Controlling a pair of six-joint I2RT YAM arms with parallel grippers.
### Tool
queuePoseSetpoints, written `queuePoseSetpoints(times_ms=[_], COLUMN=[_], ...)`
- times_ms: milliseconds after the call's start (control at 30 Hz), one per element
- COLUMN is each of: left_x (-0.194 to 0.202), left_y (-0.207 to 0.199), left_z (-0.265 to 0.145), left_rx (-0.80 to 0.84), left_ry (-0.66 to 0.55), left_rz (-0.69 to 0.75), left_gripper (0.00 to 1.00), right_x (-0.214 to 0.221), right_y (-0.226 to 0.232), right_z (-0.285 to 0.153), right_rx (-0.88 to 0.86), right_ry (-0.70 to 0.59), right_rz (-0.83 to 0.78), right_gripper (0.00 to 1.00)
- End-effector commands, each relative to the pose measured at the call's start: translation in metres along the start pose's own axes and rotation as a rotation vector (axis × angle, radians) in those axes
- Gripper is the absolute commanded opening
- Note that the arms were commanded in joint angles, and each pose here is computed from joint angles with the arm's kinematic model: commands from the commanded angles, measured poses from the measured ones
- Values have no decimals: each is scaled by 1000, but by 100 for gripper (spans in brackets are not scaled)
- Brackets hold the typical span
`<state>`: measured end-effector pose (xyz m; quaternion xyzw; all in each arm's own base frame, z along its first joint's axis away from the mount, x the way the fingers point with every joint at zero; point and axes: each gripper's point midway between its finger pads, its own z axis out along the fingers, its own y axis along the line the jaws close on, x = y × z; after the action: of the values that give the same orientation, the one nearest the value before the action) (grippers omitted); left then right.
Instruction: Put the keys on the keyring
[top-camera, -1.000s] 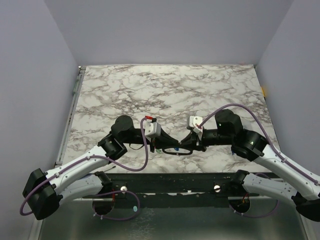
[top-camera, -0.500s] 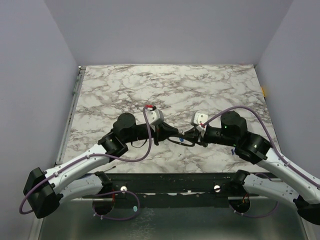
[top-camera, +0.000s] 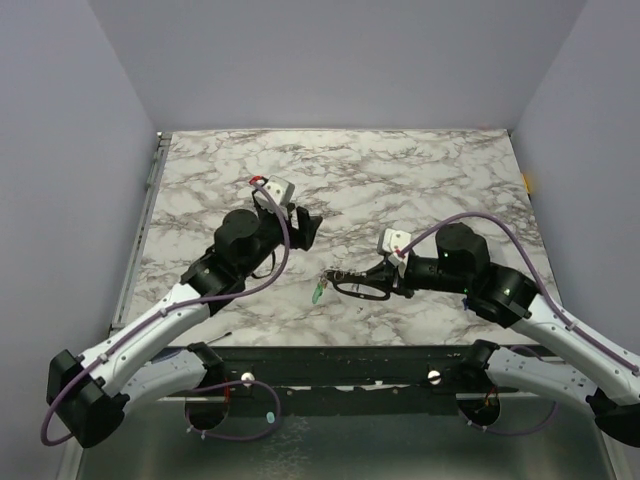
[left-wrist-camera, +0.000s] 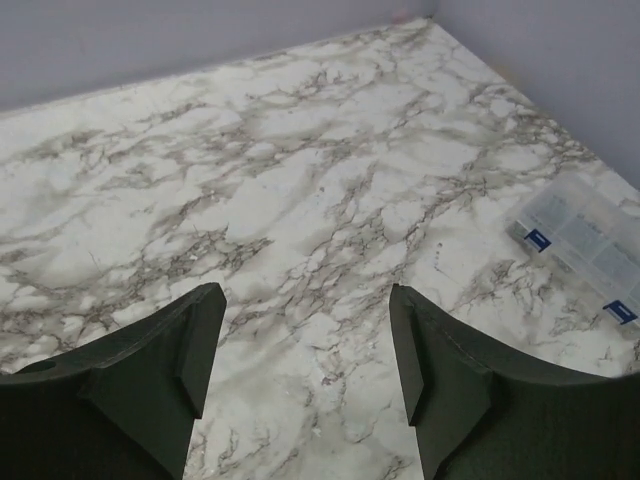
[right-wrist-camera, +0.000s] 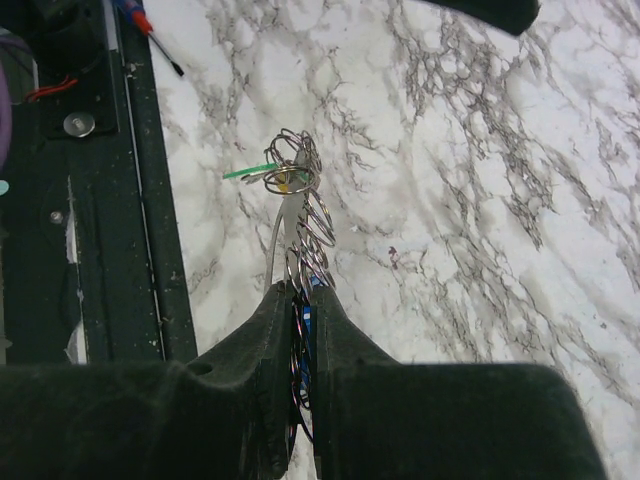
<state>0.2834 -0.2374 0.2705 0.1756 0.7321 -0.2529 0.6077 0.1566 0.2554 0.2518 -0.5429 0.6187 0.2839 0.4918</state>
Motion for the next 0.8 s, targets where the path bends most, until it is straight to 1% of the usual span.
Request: queuePoseSetpoints(times_ms=[0, 33, 67, 100, 167, 200, 233, 267, 433, 633, 767], left_x=[-43, -49, -52, -56, -57, -53, -48, -43, -25, -16, -5], left_y=[-14, -28, -50, -67, -91, -101, -109, -115, -134, -145, -152], left_z=[-30, -39, -52, -67, -96, -109, -118, -122, -121, -118, -115], left_rx=[105, 195, 330, 434, 602, 679, 739, 792, 945, 1000, 1038], left_ry=[-181, -232, -289, -366, -506, -552, -573, -568, -477, -443, -398], left_rz=[88, 126, 164, 205, 262, 290, 320, 339, 319, 303, 280], left_gripper=[74, 74, 74, 74, 73, 73, 73, 73, 73, 75, 75], right_x=[-13, -14, -15, -15, -17, -19, -21, -23, -33, -39, -45], right_y=[11, 13, 16, 18, 25, 28, 31, 34, 42, 39, 33], right_z=[-1, -1, -2, -2, -3, -4, -6, -7, -13, -15, -15], right_rx=[-62, -72, -86, -101, -137, -154, -171, -186, -228, -202, -173], right_ry=[-38, -42, -46, -49, -54, -57, -60, -64, -101, -129, -156], right_rz=[7, 10, 14, 19, 31, 36, 41, 47, 55, 42, 29], right_gripper=[1, 1, 1, 1, 1, 1, 1, 1, 1, 1, 1])
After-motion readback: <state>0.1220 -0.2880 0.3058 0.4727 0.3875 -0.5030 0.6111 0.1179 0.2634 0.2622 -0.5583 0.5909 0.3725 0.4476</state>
